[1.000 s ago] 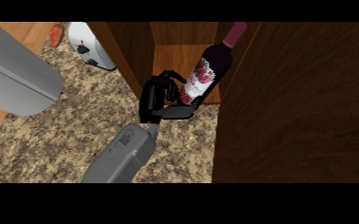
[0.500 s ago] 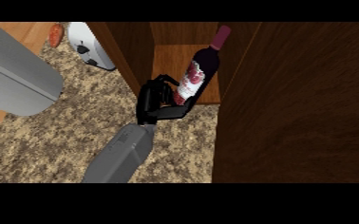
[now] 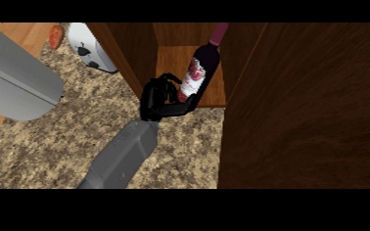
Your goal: Pick up the wine, place it into the cabinet and close the cabinet
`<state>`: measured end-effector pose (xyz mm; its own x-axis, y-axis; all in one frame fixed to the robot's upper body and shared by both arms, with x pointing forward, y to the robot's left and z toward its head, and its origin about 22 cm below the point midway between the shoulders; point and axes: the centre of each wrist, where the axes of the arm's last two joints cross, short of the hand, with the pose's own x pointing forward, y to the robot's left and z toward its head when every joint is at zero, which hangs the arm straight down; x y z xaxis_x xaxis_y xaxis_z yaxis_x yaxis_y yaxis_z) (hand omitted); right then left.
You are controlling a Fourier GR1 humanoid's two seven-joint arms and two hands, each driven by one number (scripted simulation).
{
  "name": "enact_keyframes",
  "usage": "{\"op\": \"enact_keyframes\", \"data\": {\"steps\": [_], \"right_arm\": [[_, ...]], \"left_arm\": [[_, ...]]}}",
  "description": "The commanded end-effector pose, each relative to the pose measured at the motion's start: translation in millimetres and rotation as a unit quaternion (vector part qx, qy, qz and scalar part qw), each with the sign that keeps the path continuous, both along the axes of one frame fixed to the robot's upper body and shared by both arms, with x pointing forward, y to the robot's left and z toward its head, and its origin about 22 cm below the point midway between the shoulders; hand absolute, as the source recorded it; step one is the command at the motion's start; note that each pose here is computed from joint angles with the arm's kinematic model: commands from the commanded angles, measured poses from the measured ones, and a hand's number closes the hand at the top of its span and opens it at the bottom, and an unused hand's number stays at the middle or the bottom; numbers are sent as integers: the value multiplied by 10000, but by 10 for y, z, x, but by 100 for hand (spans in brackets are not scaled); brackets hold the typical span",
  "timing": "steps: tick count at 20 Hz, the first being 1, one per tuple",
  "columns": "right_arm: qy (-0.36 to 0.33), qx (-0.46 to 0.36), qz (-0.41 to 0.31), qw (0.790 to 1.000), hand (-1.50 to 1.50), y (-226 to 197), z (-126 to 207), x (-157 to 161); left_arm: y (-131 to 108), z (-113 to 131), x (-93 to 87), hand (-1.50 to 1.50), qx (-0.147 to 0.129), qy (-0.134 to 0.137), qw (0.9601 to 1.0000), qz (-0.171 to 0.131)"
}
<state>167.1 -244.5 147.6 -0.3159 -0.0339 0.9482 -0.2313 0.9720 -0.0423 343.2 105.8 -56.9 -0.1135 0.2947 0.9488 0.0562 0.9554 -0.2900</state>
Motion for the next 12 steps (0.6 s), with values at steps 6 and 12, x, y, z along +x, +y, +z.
{"op": "enact_keyframes", "data": {"steps": [6,12], "right_arm": [[13,50,51,10000,-150,64,-65,189],[38,143,125,9998,-150,16,-41,177]], "left_arm": [[-141,260,266,150,-95,103,9999,-42],[-114,265,335,150,-269,-9,9996,12]]}}
